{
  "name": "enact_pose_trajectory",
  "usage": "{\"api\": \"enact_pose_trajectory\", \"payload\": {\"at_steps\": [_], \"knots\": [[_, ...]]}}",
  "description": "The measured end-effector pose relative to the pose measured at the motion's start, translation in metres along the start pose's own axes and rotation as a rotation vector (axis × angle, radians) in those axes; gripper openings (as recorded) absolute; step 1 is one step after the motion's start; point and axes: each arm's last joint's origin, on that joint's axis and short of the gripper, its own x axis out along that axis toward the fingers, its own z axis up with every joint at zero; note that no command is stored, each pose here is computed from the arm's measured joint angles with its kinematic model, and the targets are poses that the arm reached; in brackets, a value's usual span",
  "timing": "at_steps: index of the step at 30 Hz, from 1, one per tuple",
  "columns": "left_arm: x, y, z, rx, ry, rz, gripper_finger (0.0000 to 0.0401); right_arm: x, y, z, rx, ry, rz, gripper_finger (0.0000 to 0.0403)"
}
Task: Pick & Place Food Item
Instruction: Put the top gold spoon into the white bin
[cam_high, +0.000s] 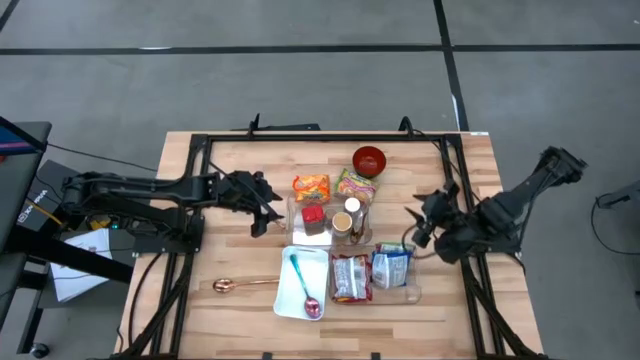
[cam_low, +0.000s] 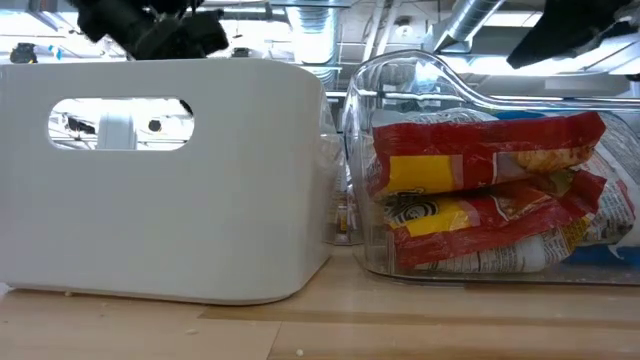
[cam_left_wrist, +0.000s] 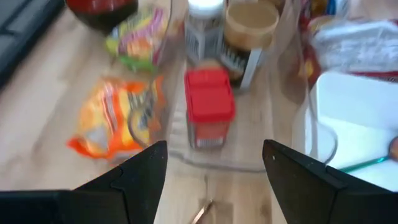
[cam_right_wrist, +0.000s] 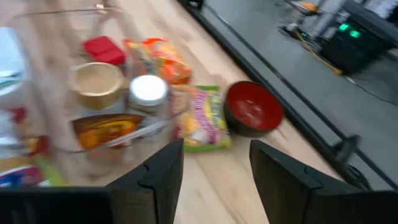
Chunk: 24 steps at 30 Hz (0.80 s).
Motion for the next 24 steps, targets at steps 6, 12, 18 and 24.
{"api": "enact_pose_trajectory", "payload": {"at_steps": [6, 12, 18, 24], "knots": [[0.010, -0.008, -0.019, -0.045, -0.051, -0.002, 0.0260, 0.015, -0.014, 0.006, 0.034, 0.035, -0.115, 0.0176], [0.009, -0.004, -0.020, 0.033, -0.064, 0.283, 0.0260, 0.030, -0.029, 0.012, 0.062, 0.037, -0.271, 0.0176], [-0.004, 0.002, -0.024, 0.059, -0.015, 0.380, 0.0260, 0.041, -0.039, 0.018, 0.066, 0.047, -0.359, 0.0175], [-0.009, -0.002, -0.040, 0.020, 0.100, 0.274, 0.0246, 0.044, -0.043, 0.018, 0.053, 0.062, -0.386, 0.0175]]}}
